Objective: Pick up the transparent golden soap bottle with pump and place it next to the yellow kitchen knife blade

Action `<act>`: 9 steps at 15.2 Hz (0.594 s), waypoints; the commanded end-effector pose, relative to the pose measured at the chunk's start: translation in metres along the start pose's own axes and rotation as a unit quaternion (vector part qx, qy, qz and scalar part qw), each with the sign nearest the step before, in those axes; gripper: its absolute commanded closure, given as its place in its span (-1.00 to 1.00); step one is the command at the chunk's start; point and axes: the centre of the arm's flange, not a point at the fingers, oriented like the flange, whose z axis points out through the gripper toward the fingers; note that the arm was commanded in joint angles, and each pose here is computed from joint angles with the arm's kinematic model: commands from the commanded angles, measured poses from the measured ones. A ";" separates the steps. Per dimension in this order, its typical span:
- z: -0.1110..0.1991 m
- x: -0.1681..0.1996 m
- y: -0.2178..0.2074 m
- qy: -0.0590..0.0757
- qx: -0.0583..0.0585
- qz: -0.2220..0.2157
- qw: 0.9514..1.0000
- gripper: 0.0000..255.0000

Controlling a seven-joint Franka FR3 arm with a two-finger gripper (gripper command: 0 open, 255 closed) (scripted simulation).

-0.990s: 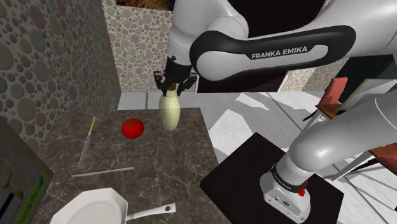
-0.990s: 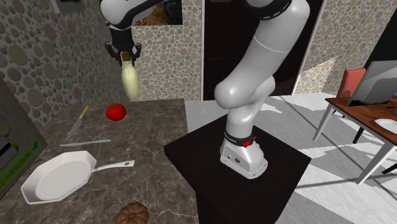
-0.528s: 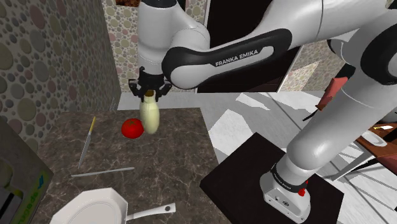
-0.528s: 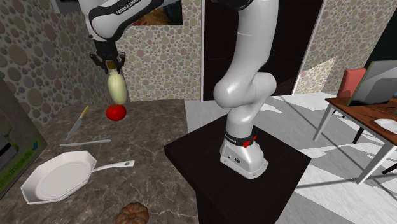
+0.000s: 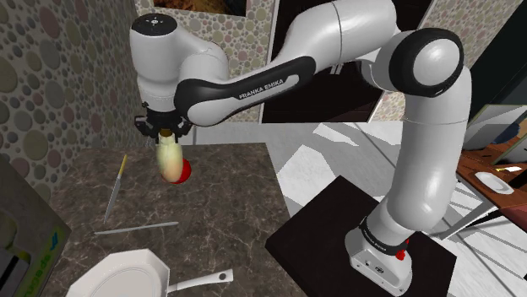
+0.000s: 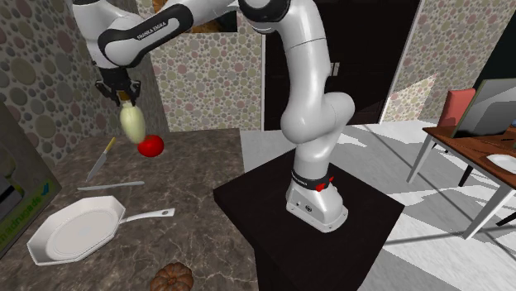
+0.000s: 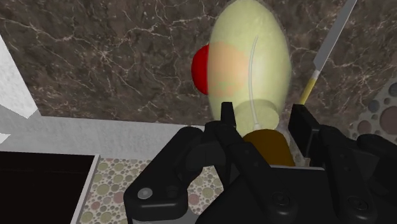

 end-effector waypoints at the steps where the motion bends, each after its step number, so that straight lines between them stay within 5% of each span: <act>1: 0.017 0.005 -0.020 0.001 0.000 0.000 1.000 1.00; 9: 0.070 0.014 -0.075 0.001 0.000 0.000 1.000 1.00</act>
